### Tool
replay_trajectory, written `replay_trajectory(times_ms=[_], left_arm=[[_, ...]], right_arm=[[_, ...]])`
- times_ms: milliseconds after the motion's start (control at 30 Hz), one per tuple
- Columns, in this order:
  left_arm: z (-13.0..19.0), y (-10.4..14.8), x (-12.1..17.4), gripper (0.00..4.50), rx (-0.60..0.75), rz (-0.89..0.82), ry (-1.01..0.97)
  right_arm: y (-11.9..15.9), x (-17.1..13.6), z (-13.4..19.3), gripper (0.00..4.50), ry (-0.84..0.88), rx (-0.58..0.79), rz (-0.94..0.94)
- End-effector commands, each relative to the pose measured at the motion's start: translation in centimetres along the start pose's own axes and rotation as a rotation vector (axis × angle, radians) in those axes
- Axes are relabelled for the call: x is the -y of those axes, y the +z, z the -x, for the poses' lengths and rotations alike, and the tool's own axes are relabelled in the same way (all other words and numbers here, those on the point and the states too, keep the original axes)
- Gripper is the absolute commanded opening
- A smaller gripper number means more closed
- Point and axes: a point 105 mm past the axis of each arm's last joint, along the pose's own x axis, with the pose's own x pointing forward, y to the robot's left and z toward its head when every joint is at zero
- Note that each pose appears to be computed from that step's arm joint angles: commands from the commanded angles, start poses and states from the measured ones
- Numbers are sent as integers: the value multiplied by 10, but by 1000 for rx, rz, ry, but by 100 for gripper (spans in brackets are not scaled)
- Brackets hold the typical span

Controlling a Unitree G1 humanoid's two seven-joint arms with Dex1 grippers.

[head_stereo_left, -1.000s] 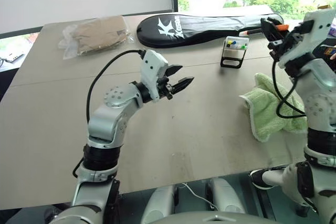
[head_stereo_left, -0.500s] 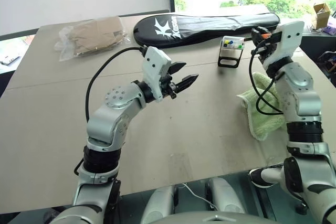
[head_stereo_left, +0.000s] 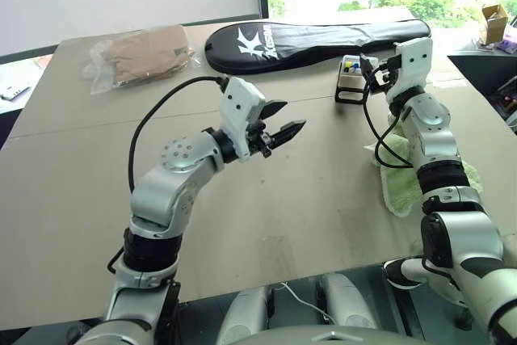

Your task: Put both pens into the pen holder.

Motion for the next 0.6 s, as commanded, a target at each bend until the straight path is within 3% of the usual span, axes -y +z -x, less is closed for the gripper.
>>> replay_trajectory(times_ms=[33,133,200,367,500,600], left_arm=[[9,8,-9,288,54,17,89],[19,2,-13,288,39,7,131],[29,-4,-13,288,47,97,136],[76,-32,-17,440,-35,163,272],[114,-45,-13,440,-103,173,313],[132,-53,-11,440,-148,184,334]], right_arm=[[35,-7,10,433,112,114,10],[47,-19,37,433,264,109,-9],[49,-31,62,443,393,68,28],[37,-52,144,450,590,-142,-10],[20,-52,200,450,624,-313,-14],[18,-50,221,450,611,-371,-22]])
